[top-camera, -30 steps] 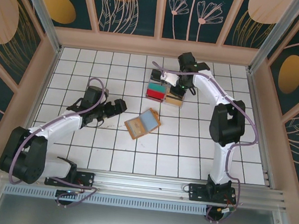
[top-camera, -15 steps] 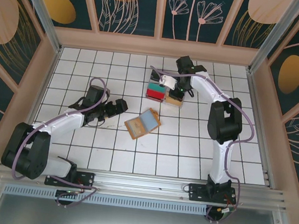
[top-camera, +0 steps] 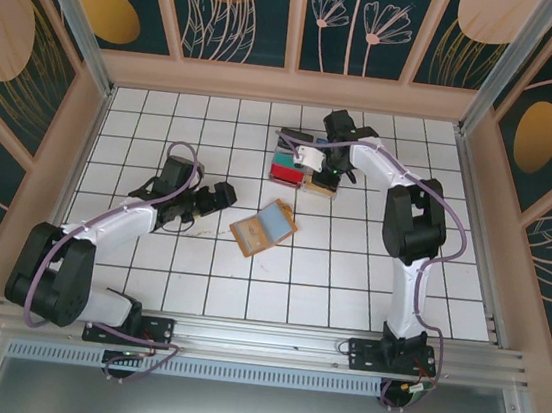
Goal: Take the credit cards out of the card holder
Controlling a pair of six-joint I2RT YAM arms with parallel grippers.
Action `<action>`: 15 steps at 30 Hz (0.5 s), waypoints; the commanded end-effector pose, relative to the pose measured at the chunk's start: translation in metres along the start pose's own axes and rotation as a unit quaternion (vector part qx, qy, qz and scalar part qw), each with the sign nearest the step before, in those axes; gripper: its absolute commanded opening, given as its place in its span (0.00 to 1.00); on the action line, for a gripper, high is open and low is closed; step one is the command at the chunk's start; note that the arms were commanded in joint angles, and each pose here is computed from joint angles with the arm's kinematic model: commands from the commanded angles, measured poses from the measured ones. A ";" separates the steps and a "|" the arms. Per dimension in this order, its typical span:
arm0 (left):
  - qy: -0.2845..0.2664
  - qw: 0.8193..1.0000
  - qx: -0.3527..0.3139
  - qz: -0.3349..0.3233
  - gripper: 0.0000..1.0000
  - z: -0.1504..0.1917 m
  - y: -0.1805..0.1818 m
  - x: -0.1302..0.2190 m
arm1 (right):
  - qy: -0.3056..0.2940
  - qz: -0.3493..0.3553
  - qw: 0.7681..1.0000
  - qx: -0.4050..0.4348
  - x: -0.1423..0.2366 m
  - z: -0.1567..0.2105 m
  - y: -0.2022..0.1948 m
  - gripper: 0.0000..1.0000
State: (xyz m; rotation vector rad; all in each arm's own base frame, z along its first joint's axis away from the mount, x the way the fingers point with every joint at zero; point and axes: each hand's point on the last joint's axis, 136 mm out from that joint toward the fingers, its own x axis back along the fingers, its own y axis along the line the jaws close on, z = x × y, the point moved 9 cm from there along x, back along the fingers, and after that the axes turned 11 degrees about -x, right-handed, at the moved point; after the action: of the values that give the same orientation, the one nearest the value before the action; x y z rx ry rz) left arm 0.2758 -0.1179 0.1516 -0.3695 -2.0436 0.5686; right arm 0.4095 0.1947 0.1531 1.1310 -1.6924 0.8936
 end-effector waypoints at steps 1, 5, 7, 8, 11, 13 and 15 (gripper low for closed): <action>0.006 1.000 -0.007 -0.003 0.99 -0.003 -0.001 0.001 | -0.013 -0.002 1.000 0.018 0.000 0.001 0.000 0.07; 0.008 1.000 0.000 0.006 0.99 0.000 0.000 0.000 | -0.019 0.009 1.000 0.010 0.001 -0.001 -0.005 0.12; 0.009 1.000 0.002 0.008 0.99 0.001 0.000 0.000 | -0.026 0.011 1.000 0.008 0.004 -0.003 -0.005 0.16; 0.009 1.000 0.001 0.008 0.99 0.001 0.000 0.000 | -0.030 0.012 0.999 0.008 0.006 -0.005 -0.005 0.19; 0.008 1.000 0.000 0.008 0.99 0.002 0.000 0.002 | -0.039 0.023 0.999 0.001 0.010 -0.008 -0.008 0.32; 0.008 1.000 0.001 0.010 0.99 0.003 0.000 0.003 | -0.041 0.026 0.999 0.000 0.013 -0.009 -0.008 0.32; 0.008 1.000 0.001 0.011 0.99 0.003 0.000 0.003 | -0.052 0.029 0.998 -0.003 0.021 -0.012 -0.009 0.31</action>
State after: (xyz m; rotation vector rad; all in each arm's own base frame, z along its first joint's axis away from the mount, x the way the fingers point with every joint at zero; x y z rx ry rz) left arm 0.2752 -0.1190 0.1522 -0.3856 -2.0349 0.5750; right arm 0.4165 0.1968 0.1546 1.1280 -1.7491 0.8949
